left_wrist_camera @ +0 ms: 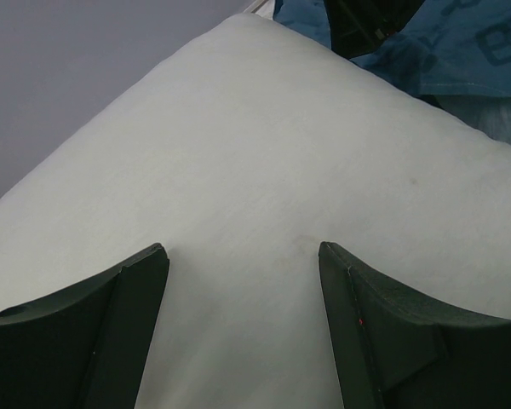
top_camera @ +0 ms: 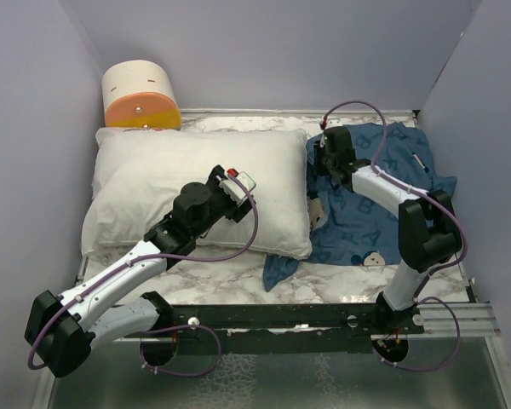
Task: Put the pillow into the pillowcase
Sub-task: Pick up the pillowcase from the center of the board.
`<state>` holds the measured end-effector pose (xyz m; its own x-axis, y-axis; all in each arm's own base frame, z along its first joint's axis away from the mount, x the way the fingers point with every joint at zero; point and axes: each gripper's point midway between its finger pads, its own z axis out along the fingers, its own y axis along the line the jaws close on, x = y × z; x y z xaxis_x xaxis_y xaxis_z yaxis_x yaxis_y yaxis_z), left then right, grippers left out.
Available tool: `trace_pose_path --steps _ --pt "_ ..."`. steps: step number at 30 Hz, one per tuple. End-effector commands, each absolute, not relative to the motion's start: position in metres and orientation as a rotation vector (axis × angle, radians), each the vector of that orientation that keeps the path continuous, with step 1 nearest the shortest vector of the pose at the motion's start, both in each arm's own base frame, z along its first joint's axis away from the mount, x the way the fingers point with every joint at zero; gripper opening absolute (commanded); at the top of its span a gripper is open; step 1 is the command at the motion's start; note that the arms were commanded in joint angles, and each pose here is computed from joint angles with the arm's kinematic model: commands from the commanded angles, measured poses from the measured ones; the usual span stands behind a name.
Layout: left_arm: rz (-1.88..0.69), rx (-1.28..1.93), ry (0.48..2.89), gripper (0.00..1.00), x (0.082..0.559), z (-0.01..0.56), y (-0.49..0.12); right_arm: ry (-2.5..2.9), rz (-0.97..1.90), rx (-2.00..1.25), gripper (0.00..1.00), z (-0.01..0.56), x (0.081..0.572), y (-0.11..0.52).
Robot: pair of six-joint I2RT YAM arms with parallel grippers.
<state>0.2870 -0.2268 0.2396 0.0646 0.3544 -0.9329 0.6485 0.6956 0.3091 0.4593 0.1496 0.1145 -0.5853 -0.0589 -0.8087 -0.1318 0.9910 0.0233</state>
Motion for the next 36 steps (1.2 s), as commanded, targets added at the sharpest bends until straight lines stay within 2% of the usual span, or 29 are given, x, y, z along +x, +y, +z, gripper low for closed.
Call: trace_pose_path --steps 1,14,20,30,34,36 --pt "-0.291 0.861 1.508 0.74 0.285 0.249 -0.231 2.204 0.14 -0.16 0.28 0.11 0.463 0.156" --pt "-0.293 0.863 1.51 0.74 0.285 0.249 -0.231 2.241 -0.017 -0.104 0.23 0.094 0.47 0.134" --pt "-0.297 0.868 1.51 0.74 0.285 0.248 -0.232 2.217 -0.006 -0.104 0.14 0.103 0.471 0.134" --pt "-0.301 0.877 1.514 0.74 0.285 0.246 -0.234 2.173 0.003 -0.109 0.13 0.12 0.477 0.136" --pt "-0.304 0.883 1.515 0.74 0.284 0.245 -0.234 2.174 -0.017 -0.109 0.01 0.118 0.479 0.134" --pt "-0.311 0.89 1.513 0.74 0.283 0.245 -0.236 2.171 -0.022 -0.113 0.01 0.12 0.481 0.134"
